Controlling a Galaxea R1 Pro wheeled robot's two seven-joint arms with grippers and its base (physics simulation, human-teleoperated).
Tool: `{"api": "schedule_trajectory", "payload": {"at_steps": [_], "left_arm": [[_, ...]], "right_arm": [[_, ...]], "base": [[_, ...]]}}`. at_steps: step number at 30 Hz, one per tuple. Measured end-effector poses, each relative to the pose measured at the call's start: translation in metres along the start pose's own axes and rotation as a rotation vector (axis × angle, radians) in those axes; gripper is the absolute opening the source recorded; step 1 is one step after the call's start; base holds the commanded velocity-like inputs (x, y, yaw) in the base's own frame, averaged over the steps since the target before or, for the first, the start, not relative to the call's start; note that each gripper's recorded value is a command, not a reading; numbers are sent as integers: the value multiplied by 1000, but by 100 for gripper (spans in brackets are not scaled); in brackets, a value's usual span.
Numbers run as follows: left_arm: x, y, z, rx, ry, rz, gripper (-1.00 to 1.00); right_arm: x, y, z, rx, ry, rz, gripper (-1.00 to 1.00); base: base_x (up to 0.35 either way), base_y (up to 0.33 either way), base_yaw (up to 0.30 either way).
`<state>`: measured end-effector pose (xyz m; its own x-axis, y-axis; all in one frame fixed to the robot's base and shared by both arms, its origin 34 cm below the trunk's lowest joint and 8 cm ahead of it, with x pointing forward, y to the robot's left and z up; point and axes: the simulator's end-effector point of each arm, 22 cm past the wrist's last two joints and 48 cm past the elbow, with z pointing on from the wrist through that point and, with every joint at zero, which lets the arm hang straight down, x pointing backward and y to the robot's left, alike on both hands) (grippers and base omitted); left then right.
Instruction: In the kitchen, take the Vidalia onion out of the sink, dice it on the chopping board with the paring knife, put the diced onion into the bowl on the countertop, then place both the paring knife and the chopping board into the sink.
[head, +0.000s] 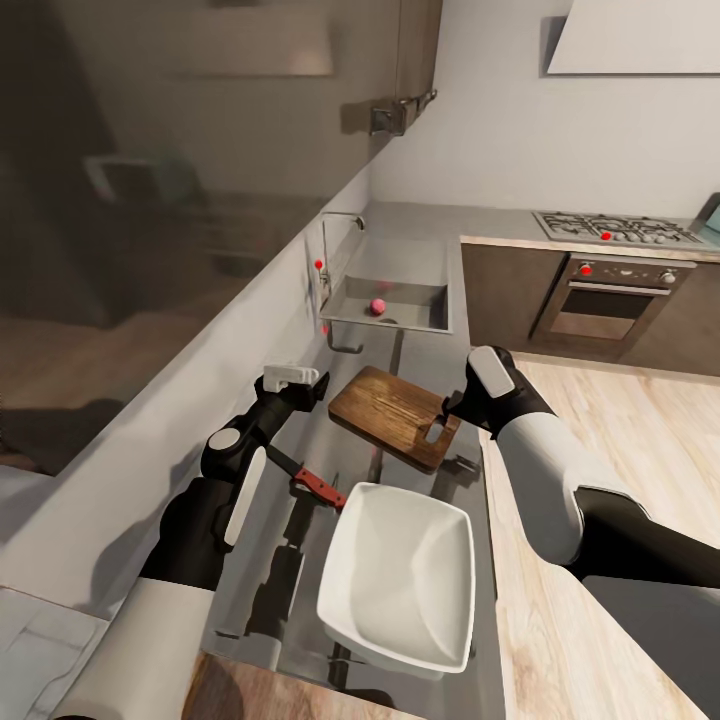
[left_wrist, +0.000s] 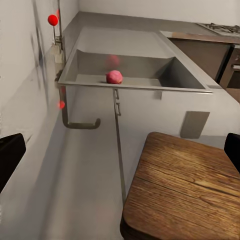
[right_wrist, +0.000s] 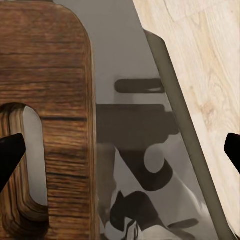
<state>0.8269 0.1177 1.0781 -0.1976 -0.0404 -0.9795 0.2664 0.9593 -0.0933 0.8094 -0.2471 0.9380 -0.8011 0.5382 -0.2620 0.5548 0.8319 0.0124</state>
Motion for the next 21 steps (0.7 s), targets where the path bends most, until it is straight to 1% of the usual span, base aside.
{"api": "schedule_trajectory", "payload": {"at_steps": [21], "left_arm": [[0,0,0,0,0,0,100]], "right_arm": [[1,-13,0,57,1,2,100]], "base": [[-3,11,0]]}}
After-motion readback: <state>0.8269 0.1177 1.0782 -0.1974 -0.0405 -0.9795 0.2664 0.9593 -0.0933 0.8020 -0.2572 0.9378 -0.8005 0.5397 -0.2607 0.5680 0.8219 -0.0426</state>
